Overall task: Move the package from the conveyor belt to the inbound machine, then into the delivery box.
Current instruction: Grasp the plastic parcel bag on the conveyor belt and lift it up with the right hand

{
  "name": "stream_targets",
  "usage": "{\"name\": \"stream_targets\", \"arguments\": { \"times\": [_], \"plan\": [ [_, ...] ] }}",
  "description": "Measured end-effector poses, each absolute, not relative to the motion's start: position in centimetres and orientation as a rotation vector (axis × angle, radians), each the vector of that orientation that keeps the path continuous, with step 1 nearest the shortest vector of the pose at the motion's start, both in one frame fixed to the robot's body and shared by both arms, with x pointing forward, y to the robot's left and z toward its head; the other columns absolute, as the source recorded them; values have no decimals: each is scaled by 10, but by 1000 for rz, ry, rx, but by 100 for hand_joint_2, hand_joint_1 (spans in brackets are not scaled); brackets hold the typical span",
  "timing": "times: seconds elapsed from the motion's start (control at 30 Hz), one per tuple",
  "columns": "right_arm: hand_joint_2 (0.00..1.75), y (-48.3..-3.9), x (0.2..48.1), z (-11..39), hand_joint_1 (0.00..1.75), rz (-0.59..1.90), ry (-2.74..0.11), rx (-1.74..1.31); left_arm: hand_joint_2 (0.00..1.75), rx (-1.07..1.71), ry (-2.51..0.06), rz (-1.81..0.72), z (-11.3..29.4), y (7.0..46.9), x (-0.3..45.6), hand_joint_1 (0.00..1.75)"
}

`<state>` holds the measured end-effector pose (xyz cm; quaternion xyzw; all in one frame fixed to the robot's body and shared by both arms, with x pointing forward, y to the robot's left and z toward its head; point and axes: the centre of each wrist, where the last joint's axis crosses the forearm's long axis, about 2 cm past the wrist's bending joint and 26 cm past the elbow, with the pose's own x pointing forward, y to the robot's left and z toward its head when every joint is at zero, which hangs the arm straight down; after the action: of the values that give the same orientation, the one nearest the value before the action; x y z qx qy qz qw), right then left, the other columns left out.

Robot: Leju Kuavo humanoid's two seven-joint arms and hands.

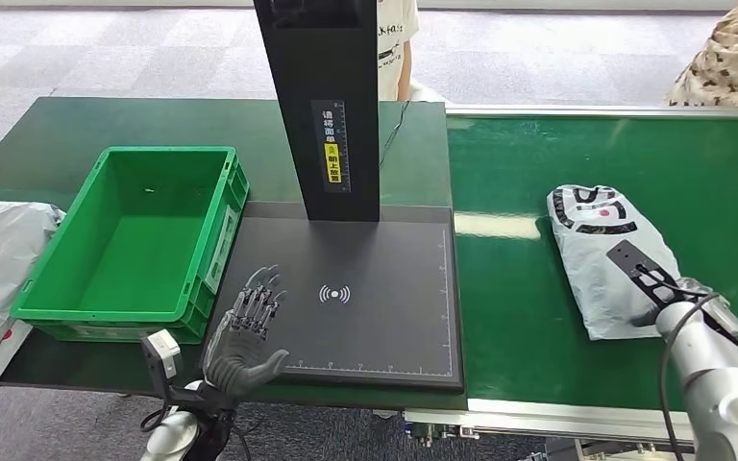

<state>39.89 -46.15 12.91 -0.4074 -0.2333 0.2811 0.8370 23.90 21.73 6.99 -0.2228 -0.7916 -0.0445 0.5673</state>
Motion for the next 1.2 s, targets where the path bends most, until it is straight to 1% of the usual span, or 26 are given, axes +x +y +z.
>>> {"name": "stream_targets", "arguments": {
  "times": [0.13, 0.17, 0.27, 0.3, 0.63, 0.97, 1.2],
  "plan": [
    [175, -461, 393, 120, 1, 615, -441, -839, 175, -523, -1852, -93, 69, 219, 238, 0],
    [175, -461, 392, 118, 41, 618, -439, -833, 175, -523, -1851, -92, 68, 219, 238, 0],
    [175, -461, 387, 112, 171, 618, -453, -811, 175, -520, -1846, -89, 67, 219, 237, 0],
    [175, -461, 385, 109, 175, 618, -462, -805, 175, -517, -1842, -88, 67, 219, 236, 0],
    [175, -459, 370, 91, 175, 603, -589, -770, 175, -497, -1793, -94, 63, 215, 226, 0],
    [175, -453, 367, 84, 175, 603, -652, -751, 175, -493, -1781, -100, 62, 214, 222, 0],
    [175, -451, 365, 83, 175, 530, -847, -780, 175, -493, -1787, -91, 61, 215, 216, 0]
  ]
}}
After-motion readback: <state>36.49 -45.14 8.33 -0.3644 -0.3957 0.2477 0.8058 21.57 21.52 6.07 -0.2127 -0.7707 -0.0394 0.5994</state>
